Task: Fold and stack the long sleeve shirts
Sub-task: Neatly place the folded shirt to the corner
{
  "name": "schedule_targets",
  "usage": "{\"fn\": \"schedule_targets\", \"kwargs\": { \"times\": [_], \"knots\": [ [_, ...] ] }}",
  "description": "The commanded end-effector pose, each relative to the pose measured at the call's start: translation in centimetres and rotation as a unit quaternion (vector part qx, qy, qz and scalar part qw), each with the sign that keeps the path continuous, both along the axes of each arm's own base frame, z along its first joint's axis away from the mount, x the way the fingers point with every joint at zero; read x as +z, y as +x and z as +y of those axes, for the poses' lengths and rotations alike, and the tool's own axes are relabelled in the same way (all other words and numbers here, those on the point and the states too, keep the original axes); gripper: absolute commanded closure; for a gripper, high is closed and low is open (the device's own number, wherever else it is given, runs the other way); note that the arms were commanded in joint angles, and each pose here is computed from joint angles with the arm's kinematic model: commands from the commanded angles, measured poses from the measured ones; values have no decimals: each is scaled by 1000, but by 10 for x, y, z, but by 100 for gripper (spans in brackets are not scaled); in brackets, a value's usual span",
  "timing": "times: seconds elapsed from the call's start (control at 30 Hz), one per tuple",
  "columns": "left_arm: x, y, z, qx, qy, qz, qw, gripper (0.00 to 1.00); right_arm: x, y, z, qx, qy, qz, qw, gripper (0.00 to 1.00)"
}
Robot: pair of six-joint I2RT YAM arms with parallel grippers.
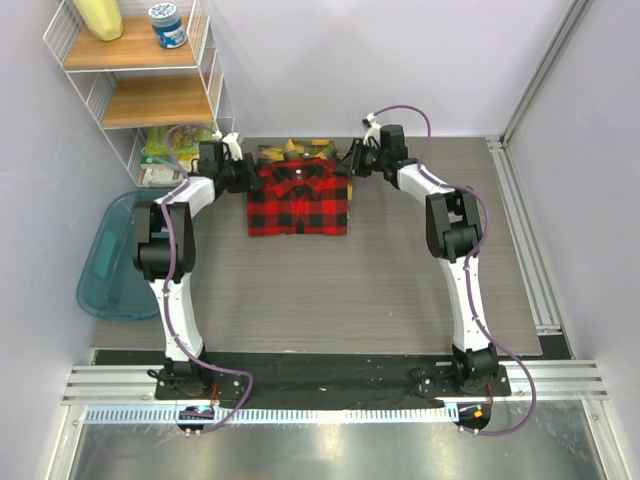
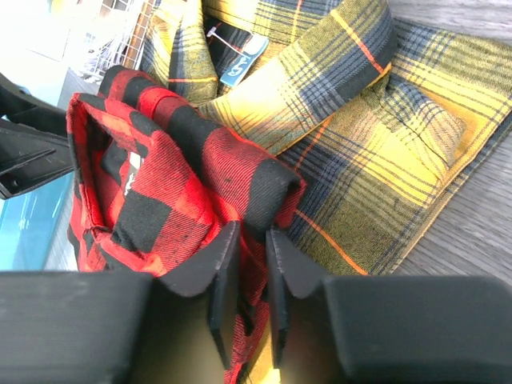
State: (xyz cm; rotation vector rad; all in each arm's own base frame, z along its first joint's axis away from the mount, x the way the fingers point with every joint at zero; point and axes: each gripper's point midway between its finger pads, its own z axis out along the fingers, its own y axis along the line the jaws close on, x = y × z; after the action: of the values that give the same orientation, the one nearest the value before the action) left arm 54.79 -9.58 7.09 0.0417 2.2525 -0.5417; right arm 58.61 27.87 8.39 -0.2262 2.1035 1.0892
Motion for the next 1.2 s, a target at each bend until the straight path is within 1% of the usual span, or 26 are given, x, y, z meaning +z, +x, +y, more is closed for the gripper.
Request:
{"fn": "schedule_targets", "kwargs": {
  "times": [0.0,0.03,0.07,0.1,0.17,0.2,0.27,0.3,0.33,0.37,0.5,0.83,0.97,1.17],
  "knots": [
    [26,18,2,7,-36,-41,998,60,23,10,9,5,20,-38,999,80],
    [24,17,0,5,-42,-37,998,64,23,10,8,6,22,-37,999,83],
    [28,21,-3,1,-48,-49,998,69,23,10,10,7,23,-38,999,88],
    [30,23,-5,-5,-55,-54,997,76,24,11,10,8,23,-39,999,91],
    [36,24,-9,-8,-63,-57,996,84,30,12,10,6,27,-42,999,99],
    [38,23,-9,-9,-66,-61,996,90,32,11,11,6,28,-42,999,99],
    [50,21,-11,-12,-73,-73,995,98,36,10,11,7,31,-41,999,99],
    [53,20,-11,-13,-75,-76,994,100,43,9,10,7,33,-46,998,99],
    [54,17,-12,-14,-77,-74,994,100,44,6,11,8,34,-42,998,99],
    [64,15,-12,-15,-77,-83,993,100,47,5,10,9,36,-45,998,99],
    [76,9,-12,-20,-70,-88,993,100,72,0,9,9,41,-60,997,99],
    [108,7,-11,-32,-41,-120,991,100,107,-5,6,4,46,-86,995,99],
    [113,6,-13,-38,-27,-124,991,100,118,-3,5,-1,43,-102,994,99],
    [123,10,-11,-36,-20,-134,990,100,122,-1,3,-4,38,-105,994,99]
  ]
}}
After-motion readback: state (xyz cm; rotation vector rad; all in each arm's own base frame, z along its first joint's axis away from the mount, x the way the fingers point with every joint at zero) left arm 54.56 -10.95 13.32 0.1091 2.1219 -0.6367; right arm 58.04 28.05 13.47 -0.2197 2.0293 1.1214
